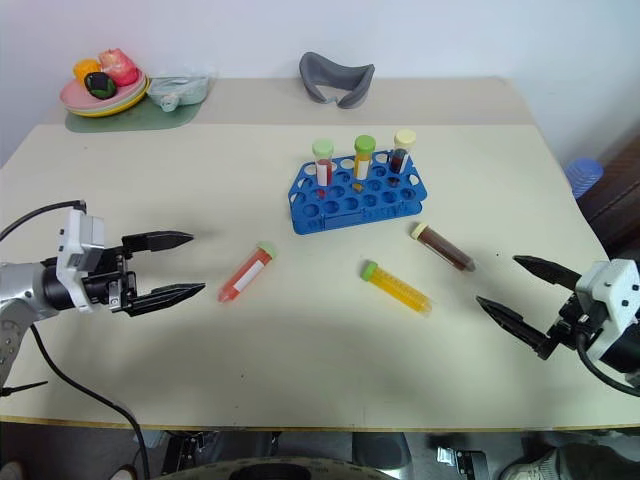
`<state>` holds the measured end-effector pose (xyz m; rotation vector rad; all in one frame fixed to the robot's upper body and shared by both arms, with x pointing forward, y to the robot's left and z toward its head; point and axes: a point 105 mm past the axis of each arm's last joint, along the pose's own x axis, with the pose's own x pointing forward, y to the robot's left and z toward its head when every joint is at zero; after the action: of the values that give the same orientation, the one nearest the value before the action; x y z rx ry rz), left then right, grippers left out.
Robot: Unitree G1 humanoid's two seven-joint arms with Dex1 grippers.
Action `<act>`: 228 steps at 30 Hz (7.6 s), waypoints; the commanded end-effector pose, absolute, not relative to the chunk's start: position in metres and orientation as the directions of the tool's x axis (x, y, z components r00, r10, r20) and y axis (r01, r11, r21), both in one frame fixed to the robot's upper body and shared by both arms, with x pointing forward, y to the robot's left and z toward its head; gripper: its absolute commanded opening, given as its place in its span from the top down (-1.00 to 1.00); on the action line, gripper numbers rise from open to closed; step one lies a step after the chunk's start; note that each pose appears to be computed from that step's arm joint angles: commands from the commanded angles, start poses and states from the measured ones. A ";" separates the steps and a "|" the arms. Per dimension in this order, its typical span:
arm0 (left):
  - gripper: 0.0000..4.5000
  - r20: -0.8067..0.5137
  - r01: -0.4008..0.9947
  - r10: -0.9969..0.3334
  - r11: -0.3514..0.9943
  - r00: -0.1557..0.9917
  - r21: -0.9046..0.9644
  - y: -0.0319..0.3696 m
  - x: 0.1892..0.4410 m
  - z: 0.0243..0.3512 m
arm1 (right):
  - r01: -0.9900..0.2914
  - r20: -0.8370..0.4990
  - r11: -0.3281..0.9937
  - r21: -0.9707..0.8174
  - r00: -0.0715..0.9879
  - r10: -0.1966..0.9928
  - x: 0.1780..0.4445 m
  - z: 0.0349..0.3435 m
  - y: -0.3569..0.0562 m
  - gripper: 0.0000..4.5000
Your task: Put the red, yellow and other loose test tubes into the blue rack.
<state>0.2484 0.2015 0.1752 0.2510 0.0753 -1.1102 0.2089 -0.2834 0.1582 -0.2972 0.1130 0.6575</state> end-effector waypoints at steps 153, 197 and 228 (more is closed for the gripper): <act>-1.00 -0.035 0.936 -0.940 0.333 0.339 0.116 0.137 0.254 0.190 | -0.552 0.460 0.827 0.104 0.764 0.453 0.406 0.201 -0.166 0.65; -1.00 0.002 0.922 -0.928 0.369 0.372 0.113 0.137 0.255 0.197 | -0.460 0.396 0.887 0.029 0.820 0.412 0.402 0.165 -0.186 0.65; -1.00 -0.073 0.993 -0.997 0.017 0.025 0.115 0.145 0.248 0.184 | -0.775 -0.417 0.631 -0.036 0.585 0.695 0.275 0.150 -0.190 -0.97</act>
<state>0.2493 0.1461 0.1813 0.1092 -0.0134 -1.5196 0.2771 -0.1987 0.1466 -0.1976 0.3644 0.8322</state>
